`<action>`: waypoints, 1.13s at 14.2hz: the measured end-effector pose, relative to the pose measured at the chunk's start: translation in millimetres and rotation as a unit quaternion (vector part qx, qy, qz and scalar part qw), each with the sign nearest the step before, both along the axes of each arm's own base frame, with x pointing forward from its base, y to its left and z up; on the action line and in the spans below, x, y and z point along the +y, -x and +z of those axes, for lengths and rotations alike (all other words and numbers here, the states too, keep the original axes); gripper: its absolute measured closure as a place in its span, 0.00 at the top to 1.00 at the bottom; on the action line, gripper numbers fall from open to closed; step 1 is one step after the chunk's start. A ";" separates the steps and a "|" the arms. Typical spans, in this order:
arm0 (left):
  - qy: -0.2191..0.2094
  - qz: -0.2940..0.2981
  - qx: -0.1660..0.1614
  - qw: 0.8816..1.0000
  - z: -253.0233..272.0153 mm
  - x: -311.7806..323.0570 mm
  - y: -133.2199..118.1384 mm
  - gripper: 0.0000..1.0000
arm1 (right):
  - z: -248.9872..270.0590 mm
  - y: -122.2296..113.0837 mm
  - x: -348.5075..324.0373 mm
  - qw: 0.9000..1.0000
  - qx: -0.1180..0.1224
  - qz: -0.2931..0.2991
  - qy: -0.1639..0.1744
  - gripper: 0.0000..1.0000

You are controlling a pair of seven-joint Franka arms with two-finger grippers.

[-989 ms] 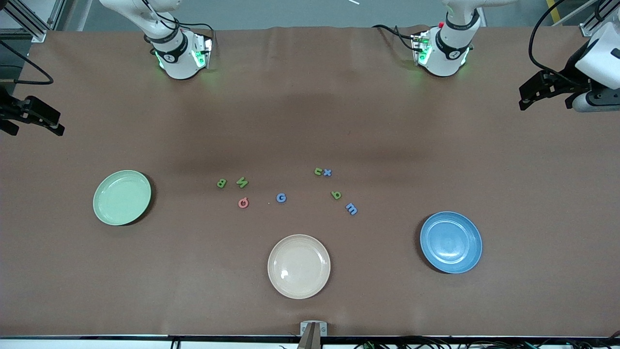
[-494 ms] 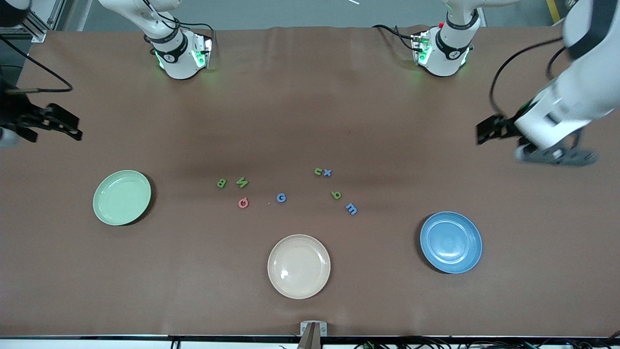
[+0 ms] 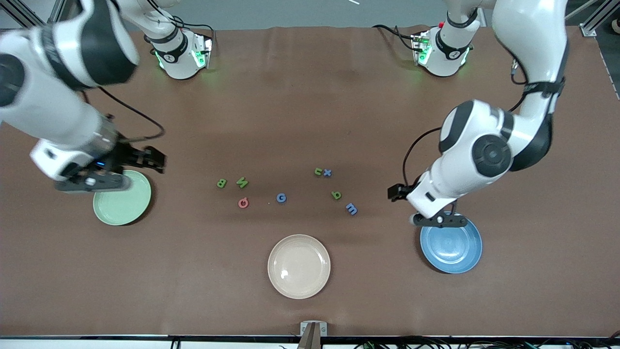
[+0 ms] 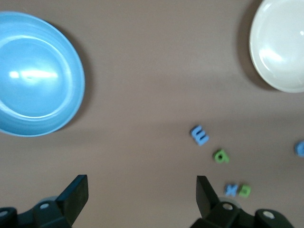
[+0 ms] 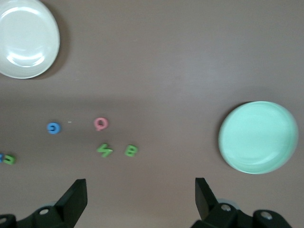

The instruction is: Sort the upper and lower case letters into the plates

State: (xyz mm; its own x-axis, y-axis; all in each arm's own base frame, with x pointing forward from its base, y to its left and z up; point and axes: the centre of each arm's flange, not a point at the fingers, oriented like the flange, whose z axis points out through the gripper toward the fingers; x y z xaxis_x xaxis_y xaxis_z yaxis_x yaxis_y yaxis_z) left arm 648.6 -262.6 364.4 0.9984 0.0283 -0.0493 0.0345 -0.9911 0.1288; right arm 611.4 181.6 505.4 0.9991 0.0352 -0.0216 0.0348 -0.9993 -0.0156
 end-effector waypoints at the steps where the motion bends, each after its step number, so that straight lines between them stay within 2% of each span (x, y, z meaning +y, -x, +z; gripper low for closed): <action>1: 0.004 0.020 -0.002 1.000 -18.8 -11.0 -1.9 1.00 | -23.3 -0.5 31.3 1.000 0.001 -0.015 -0.009 1.00; 4: 0.002 0.074 -0.001 0.997 -68.9 -43.4 0.3 1.00 | -81.1 9.4 116.3 0.998 -0.002 -0.055 -0.014 1.00; 8: -0.032 0.158 -0.003 0.987 -123.8 -85.2 13.7 0.97 | -160.9 21.8 184.6 0.996 -0.006 -0.082 -0.019 1.00; 9: -0.034 0.177 -0.001 0.984 -134.5 -95.4 18.6 0.97 | -180.1 25.2 196.6 0.996 -0.006 -0.082 -0.019 1.00; 10: -0.032 0.197 -0.003 0.980 -143.1 -104.5 22.3 0.90 | -197.0 28.7 205.2 0.997 -0.003 -0.080 -0.016 1.00; 12: -0.032 0.231 -0.010 0.972 -161.4 -118.4 28.6 0.87 | -223.9 33.4 214.9 0.997 0.006 -0.075 -0.009 1.00; 15: -0.056 0.253 -0.029 0.965 -183.7 -132.7 36.0 0.79 | -248.0 33.8 221.1 0.997 0.012 -0.072 -0.004 0.99; 16: -0.062 0.259 -0.033 0.963 -188.6 -137.6 38.4 0.79 | -255.5 32.5 222.5 0.997 0.008 -0.072 -0.006 0.99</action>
